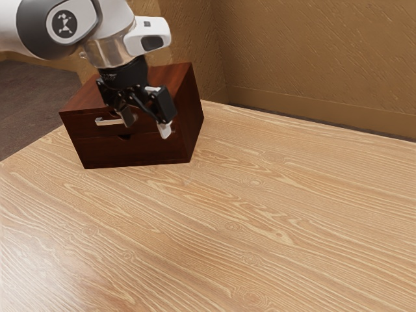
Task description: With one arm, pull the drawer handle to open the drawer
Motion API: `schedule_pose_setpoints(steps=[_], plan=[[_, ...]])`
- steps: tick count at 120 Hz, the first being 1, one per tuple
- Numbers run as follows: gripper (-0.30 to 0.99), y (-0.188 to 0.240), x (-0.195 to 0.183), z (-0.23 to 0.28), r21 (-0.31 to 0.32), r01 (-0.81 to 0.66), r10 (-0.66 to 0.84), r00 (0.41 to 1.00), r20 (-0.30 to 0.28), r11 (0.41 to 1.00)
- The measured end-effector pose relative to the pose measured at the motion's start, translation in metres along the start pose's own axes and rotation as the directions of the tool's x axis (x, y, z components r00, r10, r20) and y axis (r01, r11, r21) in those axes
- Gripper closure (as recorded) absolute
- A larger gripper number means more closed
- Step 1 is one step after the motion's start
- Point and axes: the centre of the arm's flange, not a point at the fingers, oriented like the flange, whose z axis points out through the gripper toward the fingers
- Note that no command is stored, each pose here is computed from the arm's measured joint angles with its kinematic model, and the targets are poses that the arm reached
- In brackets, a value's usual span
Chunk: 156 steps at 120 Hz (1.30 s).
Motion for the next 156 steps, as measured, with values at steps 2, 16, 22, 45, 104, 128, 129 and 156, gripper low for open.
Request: schedule_pose_setpoints(steps=[2,16,22,45,104,128,129,156], plan=[[0.00,-0.002,0.000,0.000,0.002,0.005,-0.005,1.000,0.002,1.000],[0.00,-0.014,-0.001,0.002,0.010,0.041,-0.041,0.999,0.012,0.999],[0.00,-0.020,-0.001,0.003,0.013,0.056,-0.056,0.998,0.015,0.998],[0.00,-0.049,-0.018,-0.069,-0.007,0.140,-0.140,0.986,-0.093,0.990],[0.00,-0.125,-0.029,-0.057,-0.047,0.809,-0.810,0.586,0.013,0.585],[0.00,-0.193,-0.042,-0.049,-0.033,0.957,-0.957,0.289,0.006,0.289],[0.00,-0.196,-0.042,-0.048,-0.033,0.960,-0.961,0.277,0.006,0.276],[0.00,-0.255,-0.062,0.021,0.021,1.000,-0.999,0.011,0.033,0.012]])
